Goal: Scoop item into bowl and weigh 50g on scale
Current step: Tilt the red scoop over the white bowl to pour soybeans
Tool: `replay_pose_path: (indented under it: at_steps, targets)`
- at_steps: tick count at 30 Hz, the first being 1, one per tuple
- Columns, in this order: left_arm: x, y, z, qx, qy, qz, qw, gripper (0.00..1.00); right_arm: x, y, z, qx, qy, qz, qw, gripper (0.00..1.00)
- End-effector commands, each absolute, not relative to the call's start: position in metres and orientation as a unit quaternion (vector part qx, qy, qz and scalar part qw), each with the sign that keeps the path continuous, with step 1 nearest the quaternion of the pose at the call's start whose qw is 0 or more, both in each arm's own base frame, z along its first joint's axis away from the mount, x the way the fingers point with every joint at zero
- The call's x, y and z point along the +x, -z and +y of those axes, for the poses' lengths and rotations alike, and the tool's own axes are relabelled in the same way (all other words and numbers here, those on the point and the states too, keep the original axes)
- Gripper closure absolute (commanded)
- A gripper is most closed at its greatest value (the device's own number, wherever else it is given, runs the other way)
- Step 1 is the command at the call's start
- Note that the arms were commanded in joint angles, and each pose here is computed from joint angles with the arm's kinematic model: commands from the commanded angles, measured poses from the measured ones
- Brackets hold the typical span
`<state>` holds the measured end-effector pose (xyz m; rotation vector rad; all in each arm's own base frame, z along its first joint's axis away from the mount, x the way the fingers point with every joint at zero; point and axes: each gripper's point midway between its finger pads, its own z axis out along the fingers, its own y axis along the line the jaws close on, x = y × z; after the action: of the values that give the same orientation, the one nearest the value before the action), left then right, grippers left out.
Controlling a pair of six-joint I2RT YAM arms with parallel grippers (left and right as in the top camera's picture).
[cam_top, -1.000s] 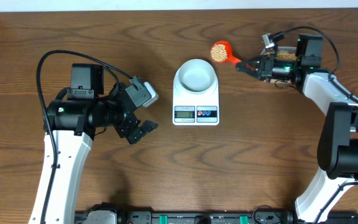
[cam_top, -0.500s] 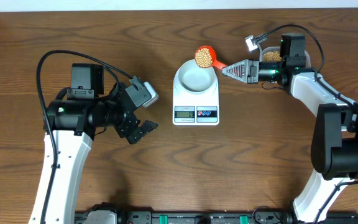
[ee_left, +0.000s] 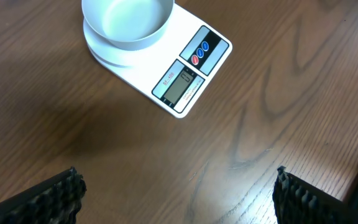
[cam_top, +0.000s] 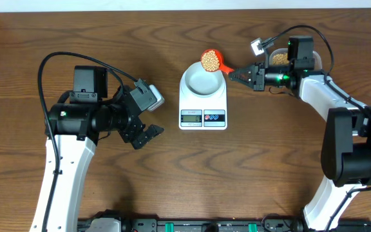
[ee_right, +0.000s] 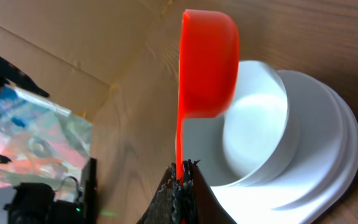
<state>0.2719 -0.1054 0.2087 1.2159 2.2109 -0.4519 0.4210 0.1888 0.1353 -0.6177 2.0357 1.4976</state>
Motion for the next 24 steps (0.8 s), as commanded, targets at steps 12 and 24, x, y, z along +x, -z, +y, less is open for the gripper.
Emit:
replay_pose_path:
  at_steps: [12, 24]
  targets:
    - [0.275, -0.221, -0.107, 0.455, 0.169, 0.821, 0.302, 0.01, 0.43, -0.112, 0.186, -0.277, -0.477, 0.775, 0.308, 0.99]
    - [0.275, -0.221, -0.107, 0.455, 0.169, 0.821, 0.302, 0.01, 0.429, -0.112, 0.189, -0.296, -0.471, 0.767, 0.318, 0.99]
